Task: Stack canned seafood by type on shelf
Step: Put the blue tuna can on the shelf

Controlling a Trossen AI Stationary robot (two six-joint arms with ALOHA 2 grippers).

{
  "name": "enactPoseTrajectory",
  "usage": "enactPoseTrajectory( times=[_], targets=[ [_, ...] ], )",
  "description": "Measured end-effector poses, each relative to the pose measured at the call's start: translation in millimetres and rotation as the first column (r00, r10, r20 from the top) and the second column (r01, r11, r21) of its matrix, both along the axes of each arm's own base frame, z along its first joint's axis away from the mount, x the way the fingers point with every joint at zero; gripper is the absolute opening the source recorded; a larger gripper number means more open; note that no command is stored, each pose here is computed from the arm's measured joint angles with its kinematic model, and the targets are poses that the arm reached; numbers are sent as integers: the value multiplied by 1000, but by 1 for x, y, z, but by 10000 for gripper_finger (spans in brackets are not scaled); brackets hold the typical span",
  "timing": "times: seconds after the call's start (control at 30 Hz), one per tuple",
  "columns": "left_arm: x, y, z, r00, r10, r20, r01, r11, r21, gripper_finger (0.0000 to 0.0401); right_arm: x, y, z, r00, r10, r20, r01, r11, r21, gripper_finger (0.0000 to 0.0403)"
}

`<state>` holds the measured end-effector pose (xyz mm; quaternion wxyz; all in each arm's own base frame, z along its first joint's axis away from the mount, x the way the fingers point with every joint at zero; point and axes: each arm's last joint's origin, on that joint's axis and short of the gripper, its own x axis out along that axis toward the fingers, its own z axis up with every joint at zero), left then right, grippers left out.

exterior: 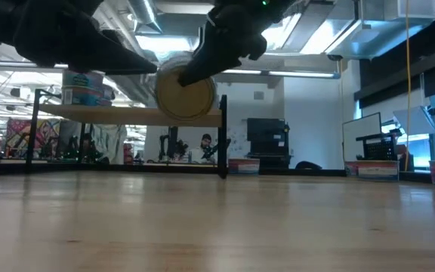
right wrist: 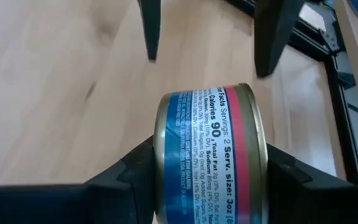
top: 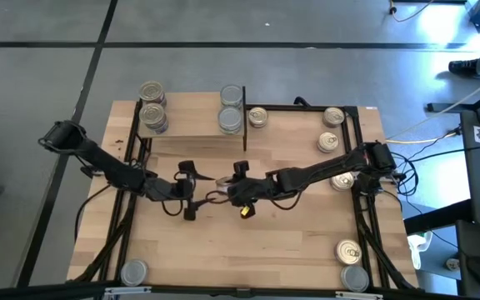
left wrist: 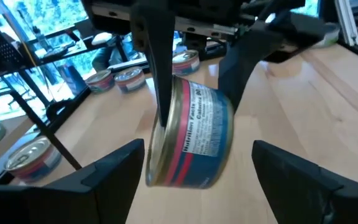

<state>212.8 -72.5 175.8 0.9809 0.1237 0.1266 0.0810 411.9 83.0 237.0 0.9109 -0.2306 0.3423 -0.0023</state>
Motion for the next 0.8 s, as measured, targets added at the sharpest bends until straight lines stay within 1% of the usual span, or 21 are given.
enactPoseTrajectory(
  times=[0.23, 0.4, 0.5, 0.63, 0.67, 0.73, 0.8],
  targets=[
    [13, -5, -1, 1000, 5, -22, -4, 1000, 25, 299, 4, 2, 4, 998, 19, 59, -23, 997, 67, 193],
    [20, -8, 1, 1000, 5, -26, -4, 999, 39, 294, 6, 3, 8, 995, 19, 99, -27, 996, 85, 193],
    [21, -8, 3, 1000, 0, -25, 1, 999, 50, 264, 6, 4, 7, 995, 20, 100, -30, 994, 100, 193],
    [21, -9, 2, 999, -4, -35, 7, 997, 76, 196, 6, 4, 8, 994, 26, 105, -40, 990, 133, 193],
    [21, -9, 2, 999, -5, -37, 8, 997, 83, 185, 7, 4, 8, 994, 30, 107, -45, 989, 141, 193],
    [21, -9, 2, 999, -5, -37, 8, 996, 83, 185, 7, 5, 8, 993, 33, 109, -49, 988, 143, 199],
    [21, -10, 2, 999, -16, -42, 20, 995, 102, 185, 5, 5, 9, 994, 55, 93, -68, 988, 141, 235]
  ],
)
